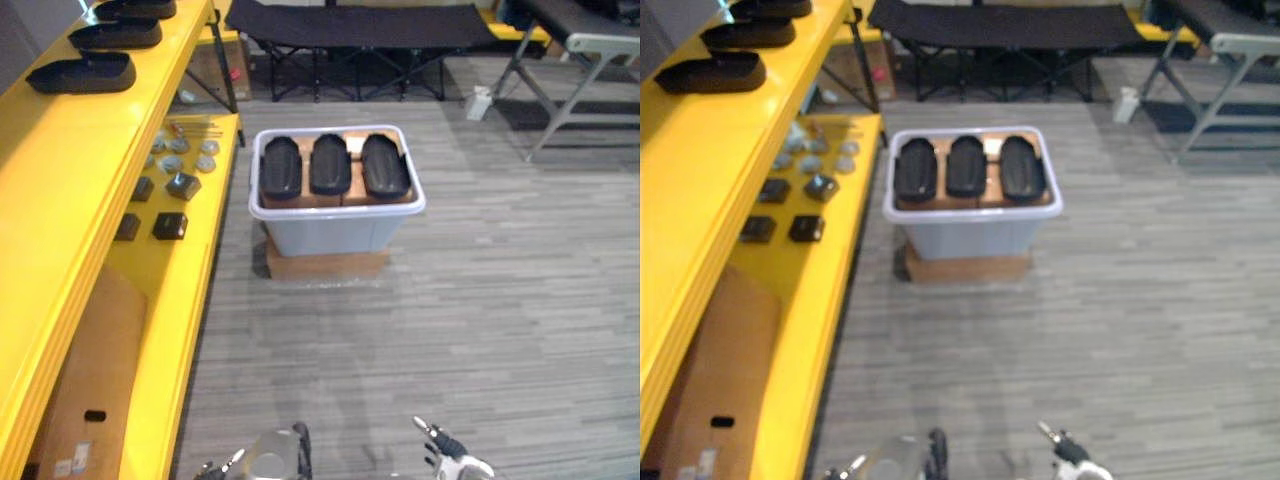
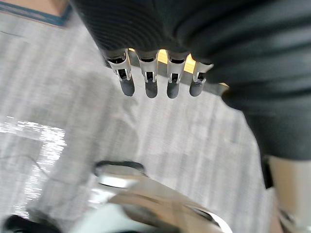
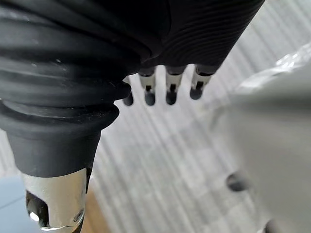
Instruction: Walk over and take plastic housings, then place them on the shelf
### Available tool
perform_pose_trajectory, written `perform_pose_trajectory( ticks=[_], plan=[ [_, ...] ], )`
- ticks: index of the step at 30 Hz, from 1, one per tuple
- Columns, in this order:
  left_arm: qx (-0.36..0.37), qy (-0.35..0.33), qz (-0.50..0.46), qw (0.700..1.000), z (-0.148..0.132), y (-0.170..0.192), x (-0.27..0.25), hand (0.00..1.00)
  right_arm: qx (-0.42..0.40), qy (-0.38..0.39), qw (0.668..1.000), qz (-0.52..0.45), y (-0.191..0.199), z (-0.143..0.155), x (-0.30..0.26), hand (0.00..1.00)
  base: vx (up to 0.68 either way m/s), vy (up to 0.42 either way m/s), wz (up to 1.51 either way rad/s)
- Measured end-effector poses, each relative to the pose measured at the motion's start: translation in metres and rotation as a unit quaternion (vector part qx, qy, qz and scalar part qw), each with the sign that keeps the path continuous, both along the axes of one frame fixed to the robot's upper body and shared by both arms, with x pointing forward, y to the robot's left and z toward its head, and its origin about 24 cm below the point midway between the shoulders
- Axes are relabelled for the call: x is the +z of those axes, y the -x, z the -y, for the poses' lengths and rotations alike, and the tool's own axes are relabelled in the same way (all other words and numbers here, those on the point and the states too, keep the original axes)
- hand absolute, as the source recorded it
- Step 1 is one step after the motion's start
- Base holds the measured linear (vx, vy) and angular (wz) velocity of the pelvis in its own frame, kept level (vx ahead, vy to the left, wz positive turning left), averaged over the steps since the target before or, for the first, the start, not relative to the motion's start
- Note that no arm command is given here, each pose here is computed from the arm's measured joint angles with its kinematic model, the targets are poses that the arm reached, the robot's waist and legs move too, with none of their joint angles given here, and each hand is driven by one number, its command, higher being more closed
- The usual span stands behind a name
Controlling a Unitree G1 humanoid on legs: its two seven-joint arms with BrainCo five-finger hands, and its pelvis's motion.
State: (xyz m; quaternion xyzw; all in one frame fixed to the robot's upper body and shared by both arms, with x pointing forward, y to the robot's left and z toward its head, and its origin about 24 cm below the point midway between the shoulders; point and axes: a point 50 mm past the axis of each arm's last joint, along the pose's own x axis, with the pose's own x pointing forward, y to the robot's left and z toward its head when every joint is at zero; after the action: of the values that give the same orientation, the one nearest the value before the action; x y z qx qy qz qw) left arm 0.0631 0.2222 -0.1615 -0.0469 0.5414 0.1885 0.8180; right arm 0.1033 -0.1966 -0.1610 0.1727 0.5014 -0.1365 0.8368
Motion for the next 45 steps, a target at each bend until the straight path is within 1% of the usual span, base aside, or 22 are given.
perform_pose_trajectory(
  ticks=[3,6,9,12,13,15,20,23,26,31,33,35,37,39,41,43,44,45],
  plan=[
    [-0.024,-0.003,0.017,1.000,0.003,-0.007,0.001,0.00,-0.009,0.031,0.999,0.008,-0.006,0.006,0.003,0.00,0.06,-0.095,0.00],
    [-0.040,0.000,0.052,0.998,0.009,-0.028,0.006,0.00,0.007,0.072,0.997,0.010,-0.016,0.009,0.006,0.00,0.10,-0.098,0.25],
    [-0.059,0.000,0.069,0.996,0.012,-0.041,0.009,0.00,0.006,0.083,0.996,0.004,-0.014,0.012,0.006,0.00,0.32,-0.182,0.50],
    [-0.063,-0.015,0.059,0.996,-0.001,-0.036,0.010,0.00,0.003,0.081,0.997,-0.015,0.000,0.009,0.001,0.00,0.20,-0.301,0.50],
    [-0.071,0.005,0.046,0.996,0.012,-0.035,0.006,0.00,0.006,0.103,0.995,-0.015,-0.003,0.024,0.005,0.00,0.17,-0.275,0.38],
    [-0.073,0.023,0.033,0.996,0.024,-0.034,0.003,0.00,0.009,0.115,0.993,-0.017,-0.008,0.035,0.008,0.00,0.16,-0.266,0.20],
    [-0.047,0.016,-0.032,0.998,0.021,-0.020,-0.003,0.00,0.041,0.085,0.995,-0.037,-0.013,0.021,0.004,0.00,0.06,-0.210,0.06],
    [-0.023,0.007,-0.049,0.998,0.018,-0.011,-0.005,0.00,0.056,0.072,0.995,-0.046,-0.010,0.013,0.002,0.00,0.00,-0.140,-0.07],
    [-0.003,0.011,-0.057,0.998,0.022,-0.003,-0.007,0.00,0.057,0.072,0.994,-0.059,-0.003,0.017,0.001,0.00,0.10,-0.023,0.00],
    [-0.002,0.014,-0.048,0.999,0.026,-0.003,-0.007,0.00,0.055,0.078,0.993,-0.062,0.000,0.021,0.001,0.00,-0.01,0.169,0.01],
    [-0.009,0.003,-0.049,0.999,0.018,0.000,-0.006,0.00,0.059,0.065,0.994,-0.065,0.002,0.010,-0.002,0.00,0.20,0.210,0.05],
    [-0.023,-0.005,-0.042,0.999,0.014,-0.003,-0.005,0.00,0.075,0.073,0.992,-0.066,0.002,0.008,-0.002,0.00,0.24,0.135,0.08],
    [-0.030,-0.011,-0.031,0.999,0.012,-0.012,-0.003,0.00,0.116,0.096,0.987,-0.048,-0.005,0.009,0.000,0.00,0.24,0.079,0.13],
    [-0.033,-0.017,-0.018,0.999,0.009,-0.021,0.000,0.00,0.145,0.093,0.985,-0.030,-0.008,0.005,0.001,0.00,0.18,-0.015,0.16],
    [-0.038,-0.025,-0.004,0.999,0.009,-0.030,0.003,0.00,0.181,0.071,0.981,0.011,-0.019,-0.003,0.005,0.00,0.14,-0.044,0.19],
    [-0.051,-0.037,0.019,0.998,0.006,-0.045,0.008,0.00,0.263,0.060,0.959,0.090,-0.040,-0.019,0.016,0.00,0.08,-0.007,0.37],
    [-0.056,-0.043,0.024,0.997,0.004,-0.049,0.009,0.00,0.284,0.055,0.951,0.112,-0.046,-0.025,0.019,0.00,0.05,0.003,0.30],
    [-0.059,-0.048,0.029,0.997,0.001,-0.052,0.011,0.00,0.319,0.048,0.936,0.144,-0.055,-0.036,0.025,0.00,0.05,0.015,0.26]
  ],
)
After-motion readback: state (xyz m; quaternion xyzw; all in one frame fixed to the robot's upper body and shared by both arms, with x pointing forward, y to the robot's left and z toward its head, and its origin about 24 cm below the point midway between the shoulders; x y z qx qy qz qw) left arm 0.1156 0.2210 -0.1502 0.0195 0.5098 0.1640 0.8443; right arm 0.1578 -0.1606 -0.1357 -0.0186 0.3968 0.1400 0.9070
